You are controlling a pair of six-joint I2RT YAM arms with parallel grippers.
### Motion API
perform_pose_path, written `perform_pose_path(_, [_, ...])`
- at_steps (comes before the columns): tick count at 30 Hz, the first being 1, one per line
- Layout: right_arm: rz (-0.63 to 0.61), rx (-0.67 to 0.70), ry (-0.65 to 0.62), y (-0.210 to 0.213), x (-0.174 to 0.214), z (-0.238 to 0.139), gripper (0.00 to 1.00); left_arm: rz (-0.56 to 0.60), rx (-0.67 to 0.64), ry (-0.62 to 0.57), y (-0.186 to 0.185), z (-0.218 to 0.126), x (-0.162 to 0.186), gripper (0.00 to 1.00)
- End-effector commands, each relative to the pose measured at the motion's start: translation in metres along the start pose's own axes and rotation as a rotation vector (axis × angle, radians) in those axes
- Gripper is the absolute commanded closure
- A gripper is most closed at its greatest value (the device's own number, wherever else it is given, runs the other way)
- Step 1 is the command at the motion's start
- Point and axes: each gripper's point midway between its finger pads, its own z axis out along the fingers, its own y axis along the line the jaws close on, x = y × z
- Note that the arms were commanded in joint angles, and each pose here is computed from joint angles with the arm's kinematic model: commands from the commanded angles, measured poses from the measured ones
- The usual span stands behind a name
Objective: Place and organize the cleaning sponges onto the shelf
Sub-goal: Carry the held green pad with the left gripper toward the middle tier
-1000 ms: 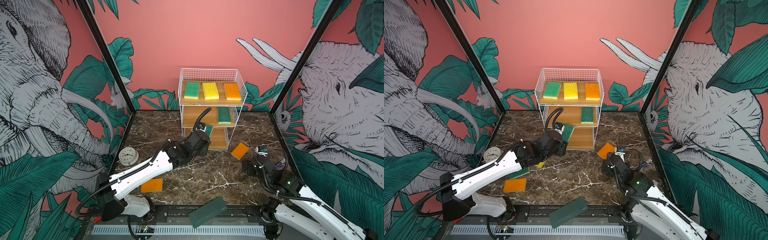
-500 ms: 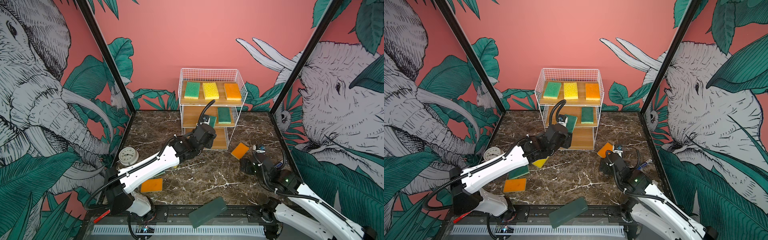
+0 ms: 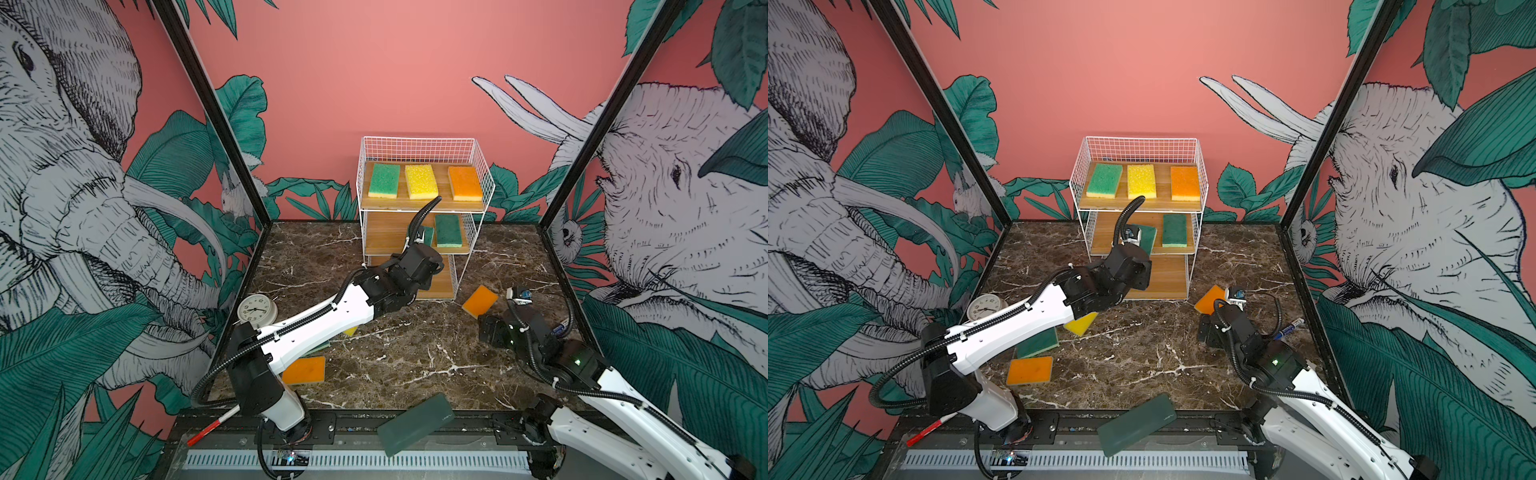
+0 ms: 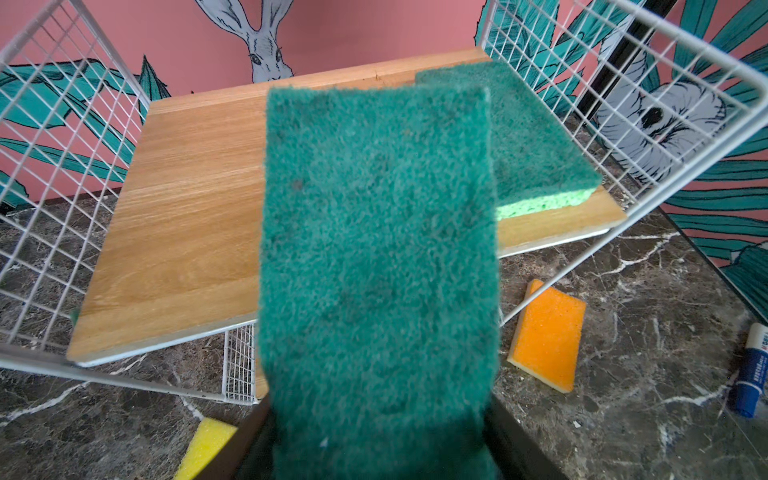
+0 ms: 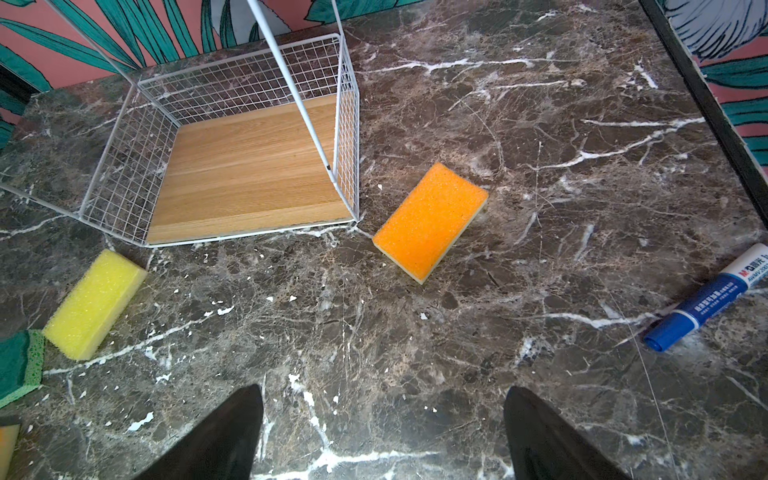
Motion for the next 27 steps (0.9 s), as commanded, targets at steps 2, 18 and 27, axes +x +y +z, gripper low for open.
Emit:
perform_pose_path(2, [0.029, -0.015, -0.03, 0.001, -0.009, -0.006, 0.07, -0.059, -0.012, -0.058, 0.002, -0.006, -0.017, 0.37])
perform_pose_path(18, [0.063, -0.041, -0.04, 0.001, -0.007, -0.01, 0.08, -0.084, -0.037, -0.096, 0.01, -0.003, -0.003, 0.37])
perform_pose_path(27, [0.072, -0.059, -0.046, 0.003, -0.01, -0.013, 0.08, -0.108, -0.069, -0.103, 0.015, 0.001, 0.001, 0.36])
